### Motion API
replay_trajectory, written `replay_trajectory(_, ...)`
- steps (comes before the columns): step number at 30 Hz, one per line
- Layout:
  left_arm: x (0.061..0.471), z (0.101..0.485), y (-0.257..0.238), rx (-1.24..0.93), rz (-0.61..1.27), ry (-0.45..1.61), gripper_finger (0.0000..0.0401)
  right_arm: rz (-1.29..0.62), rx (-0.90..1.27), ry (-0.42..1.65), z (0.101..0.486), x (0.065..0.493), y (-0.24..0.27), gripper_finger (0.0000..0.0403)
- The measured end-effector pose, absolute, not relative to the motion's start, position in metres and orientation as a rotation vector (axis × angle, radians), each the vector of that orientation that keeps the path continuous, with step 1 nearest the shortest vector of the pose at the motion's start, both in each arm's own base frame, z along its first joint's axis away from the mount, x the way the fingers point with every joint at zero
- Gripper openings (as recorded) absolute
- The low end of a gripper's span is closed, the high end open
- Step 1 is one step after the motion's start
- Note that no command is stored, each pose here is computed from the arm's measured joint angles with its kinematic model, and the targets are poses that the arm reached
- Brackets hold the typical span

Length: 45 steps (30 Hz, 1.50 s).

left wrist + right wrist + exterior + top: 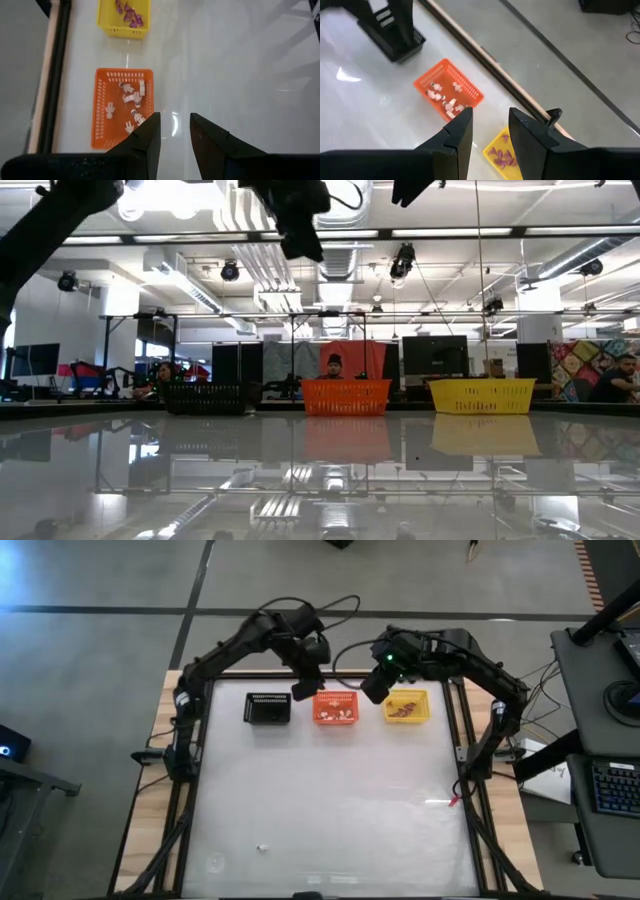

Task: Sort Halloween decoration
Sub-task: Put the skeleton toy into the orange bin

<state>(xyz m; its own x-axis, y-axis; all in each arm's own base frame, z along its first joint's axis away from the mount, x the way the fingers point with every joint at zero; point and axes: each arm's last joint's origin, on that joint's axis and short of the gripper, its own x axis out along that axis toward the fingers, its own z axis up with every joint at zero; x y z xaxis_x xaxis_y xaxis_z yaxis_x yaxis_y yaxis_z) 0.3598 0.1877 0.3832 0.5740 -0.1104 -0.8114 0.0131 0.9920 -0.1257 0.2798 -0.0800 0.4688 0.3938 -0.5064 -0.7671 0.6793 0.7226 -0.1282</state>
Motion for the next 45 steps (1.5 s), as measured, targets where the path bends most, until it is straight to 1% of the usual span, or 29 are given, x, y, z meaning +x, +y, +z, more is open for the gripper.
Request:
replay_trajectory(4, 0.344, 0.397, 0.180, -0.111, -0.064, 0.972, 0.0087, -0.706, 0.209, 0.927, 0.461, 0.286, -0.070, 0.0118)
replay_trajectory(8, 0.326, 0.412, 0.170, -0.126, -0.063, 0.989, 0.0087, -0.588, 0.246, 0.979, 0.448, 0.297, -0.060, 0.0118)
replay_trajectory(15, 0.299, 0.439, 0.151, -0.109, -0.059, 0.953, 0.0087, -0.492, 0.243, 0.990, 0.419, 0.323, -0.039, 0.0118)
replay_trajectory(22, 0.270, 0.461, 0.132, -0.093, -0.058, 0.918, 0.0087, -0.363, 0.310, 0.910, 0.396, 0.348, -0.016, 0.0118)
replay_trajectory(29, 0.236, 0.486, 0.103, -0.077, -0.061, 0.844, 0.0087, -0.194, 0.361, 0.864, 0.379, 0.365, 0.005, 0.0118)
replay_trajectory(37, 0.197, 0.503, 0.071, -0.058, -0.088, 0.779, 0.0087, -0.179, 0.532, 0.679, 0.355, 0.388, 0.015, 0.0118)
replay_trajectory(41, 0.179, 0.503, 0.062, -0.060, -0.090, 0.770, 0.0087, -0.193, 0.641, 0.618, 0.344, 0.394, 0.017, 0.0118)
replay_trajectory(45, 0.164, 0.497, 0.056, -0.068, -0.090, 0.784, 0.0087, -0.186, 0.678, 0.607, 0.333, 0.398, 0.022, 0.0118)
